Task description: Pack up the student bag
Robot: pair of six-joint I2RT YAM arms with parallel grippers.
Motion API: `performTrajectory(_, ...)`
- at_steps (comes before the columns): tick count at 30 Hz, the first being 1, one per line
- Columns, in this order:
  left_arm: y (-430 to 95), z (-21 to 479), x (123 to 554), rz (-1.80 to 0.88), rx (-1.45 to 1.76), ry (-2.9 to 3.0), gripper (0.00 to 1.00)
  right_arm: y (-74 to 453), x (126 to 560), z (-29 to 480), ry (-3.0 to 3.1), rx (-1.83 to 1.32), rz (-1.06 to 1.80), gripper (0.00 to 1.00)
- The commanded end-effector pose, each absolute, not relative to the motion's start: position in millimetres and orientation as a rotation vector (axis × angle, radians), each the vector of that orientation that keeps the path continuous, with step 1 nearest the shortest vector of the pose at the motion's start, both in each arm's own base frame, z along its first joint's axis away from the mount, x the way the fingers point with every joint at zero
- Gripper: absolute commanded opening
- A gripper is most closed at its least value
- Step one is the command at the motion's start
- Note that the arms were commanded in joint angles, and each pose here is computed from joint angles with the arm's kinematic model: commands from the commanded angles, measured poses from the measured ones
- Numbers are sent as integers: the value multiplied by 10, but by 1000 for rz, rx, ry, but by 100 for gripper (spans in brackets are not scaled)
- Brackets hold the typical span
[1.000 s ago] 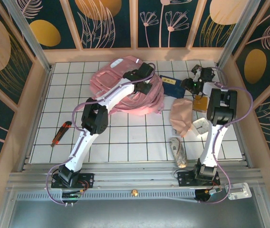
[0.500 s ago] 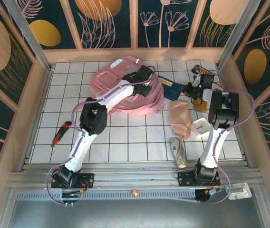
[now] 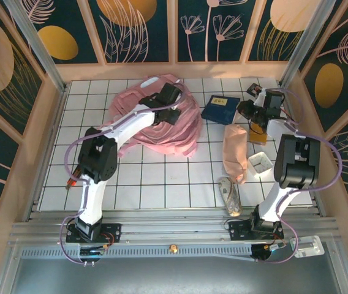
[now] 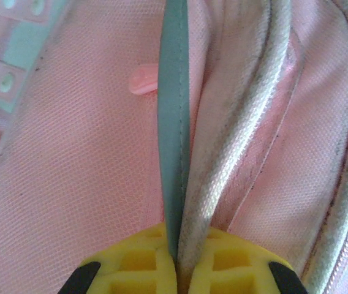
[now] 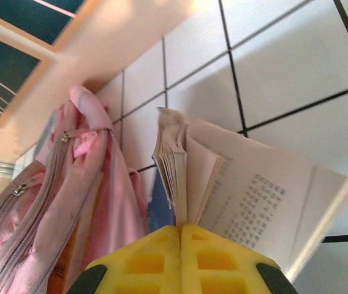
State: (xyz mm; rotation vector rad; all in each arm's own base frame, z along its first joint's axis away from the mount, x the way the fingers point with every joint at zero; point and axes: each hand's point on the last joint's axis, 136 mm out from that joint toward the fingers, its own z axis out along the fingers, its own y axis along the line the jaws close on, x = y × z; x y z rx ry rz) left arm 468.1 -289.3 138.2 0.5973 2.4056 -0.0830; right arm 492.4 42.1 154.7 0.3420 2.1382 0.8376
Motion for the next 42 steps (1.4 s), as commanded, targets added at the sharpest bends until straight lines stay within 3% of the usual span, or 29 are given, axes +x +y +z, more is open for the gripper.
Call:
performTrajectory(1,-2793,1901,4737,-149,466,2302,0,456,4878,1981,2034,313,865,0)
performTrajectory(12,-2932,2068,4732,-354,372,2291,0,895,4573,2525,1931,280,1144,0)
performTrajectory(22,-2832,2352,4804,-530,245,2264,0,1401,4308,3056,1860,153,1213,0)
performTrajectory(26,-2829,2380,4781,-560,247,2262,0,1415,4368,2765,1995,197,1124,0)
performTrajectory(27,-2833,2359,4771,-565,250,2268,0,1335,4414,2559,2087,232,1015,11)
performTrajectory(29,-2855,2292,4744,-586,252,2281,0,1139,4501,2184,2252,279,799,58)
performTrajectory(31,-2895,2205,4722,-623,248,2291,0,871,4585,1807,2393,312,583,85)
performTrajectory(32,-2918,2160,4713,-642,246,2297,0,709,4620,1657,2431,336,482,93)
performTrajectory(36,-3008,1989,4711,-705,243,2317,0,289,4774,1289,2487,409,517,99)
performTrajectory(42,-3183,1656,4726,-725,264,2374,0,297,4973,811,2610,299,662,99)
